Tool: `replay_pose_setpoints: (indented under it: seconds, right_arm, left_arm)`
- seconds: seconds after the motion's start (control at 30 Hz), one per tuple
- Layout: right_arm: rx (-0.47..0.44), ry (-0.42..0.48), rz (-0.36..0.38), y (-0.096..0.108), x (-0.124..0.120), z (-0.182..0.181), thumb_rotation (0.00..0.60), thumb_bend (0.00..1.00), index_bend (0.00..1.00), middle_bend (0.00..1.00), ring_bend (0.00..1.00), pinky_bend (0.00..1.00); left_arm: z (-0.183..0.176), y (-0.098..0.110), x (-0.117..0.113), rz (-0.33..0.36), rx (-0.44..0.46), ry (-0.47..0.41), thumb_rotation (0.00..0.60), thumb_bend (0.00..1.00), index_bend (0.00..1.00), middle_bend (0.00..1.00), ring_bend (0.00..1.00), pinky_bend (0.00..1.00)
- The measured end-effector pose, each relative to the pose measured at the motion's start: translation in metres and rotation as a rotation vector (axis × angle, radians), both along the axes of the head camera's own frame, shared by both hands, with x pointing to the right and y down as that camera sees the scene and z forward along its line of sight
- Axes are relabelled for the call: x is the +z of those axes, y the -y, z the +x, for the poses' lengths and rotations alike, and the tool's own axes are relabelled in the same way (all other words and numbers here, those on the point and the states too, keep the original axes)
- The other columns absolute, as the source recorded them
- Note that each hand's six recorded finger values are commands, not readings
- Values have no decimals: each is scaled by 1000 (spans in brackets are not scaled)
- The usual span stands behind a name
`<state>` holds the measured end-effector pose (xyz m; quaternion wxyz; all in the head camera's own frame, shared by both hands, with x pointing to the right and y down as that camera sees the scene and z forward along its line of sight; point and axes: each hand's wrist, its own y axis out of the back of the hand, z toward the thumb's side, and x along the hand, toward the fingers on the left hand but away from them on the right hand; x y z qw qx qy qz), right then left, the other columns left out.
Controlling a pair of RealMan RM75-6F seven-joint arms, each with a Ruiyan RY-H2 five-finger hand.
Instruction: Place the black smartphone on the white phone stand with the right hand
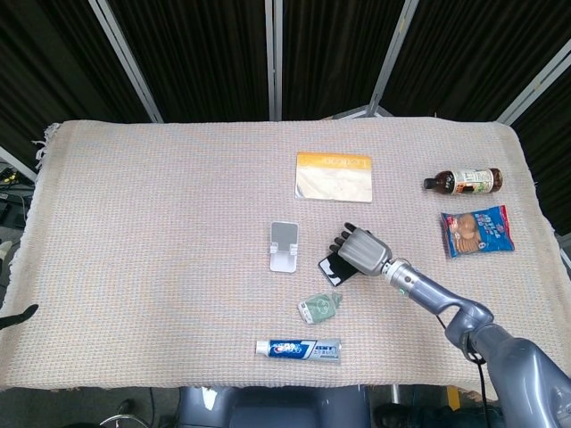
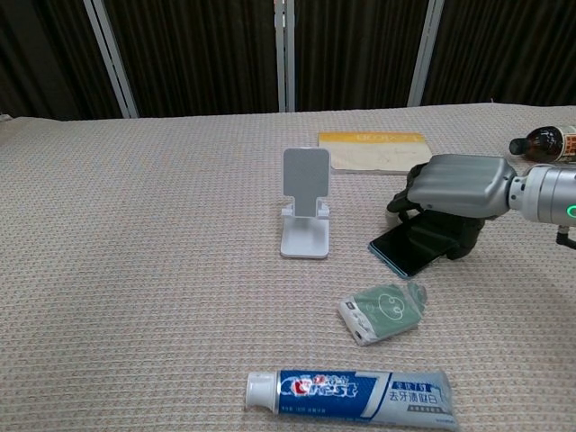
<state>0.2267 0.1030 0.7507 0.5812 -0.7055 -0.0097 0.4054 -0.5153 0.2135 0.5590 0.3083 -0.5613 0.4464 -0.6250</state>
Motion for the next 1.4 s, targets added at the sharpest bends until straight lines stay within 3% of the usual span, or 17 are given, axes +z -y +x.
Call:
replay_pose_setpoints:
  seconds: [0.3, 0.53, 0.8, 1.03, 1.23, 1.4]
  right_arm:
    - [-53, 66, 171, 12, -30, 6, 600, 91, 528, 571, 483, 305]
    - [-121, 72, 357, 27, -72, 15, 600, 91, 532, 575, 489, 306]
    - [-180, 67, 500, 41, -113, 2, 600, 91, 526, 566, 489, 306]
    - [-332, -26, 719, 55, -138, -31, 600, 95, 517, 546, 491, 258]
    - [-503, -140, 921, 54, -138, -71, 600, 102, 514, 546, 491, 240]
    - [-637, -187, 986, 40, -126, -104, 600, 117, 516, 545, 491, 222]
  left_arm:
    - [3, 0, -3, 7, 8, -18, 600, 0, 0, 0, 0, 0]
    - [2, -1, -6, 11, 6, -33, 600, 0, 0, 0, 0, 0]
    - [-2, 1, -9, 14, -5, -49, 600, 0, 0, 0, 0, 0]
    - [-6, 2, -9, 11, -15, -50, 600, 0, 0, 0, 0, 0]
    - [-8, 2, -6, -1, -23, -45, 600, 0, 0, 0, 0, 0]
    - [-11, 1, -2, -17, -35, -49, 600, 0, 0, 0, 0, 0]
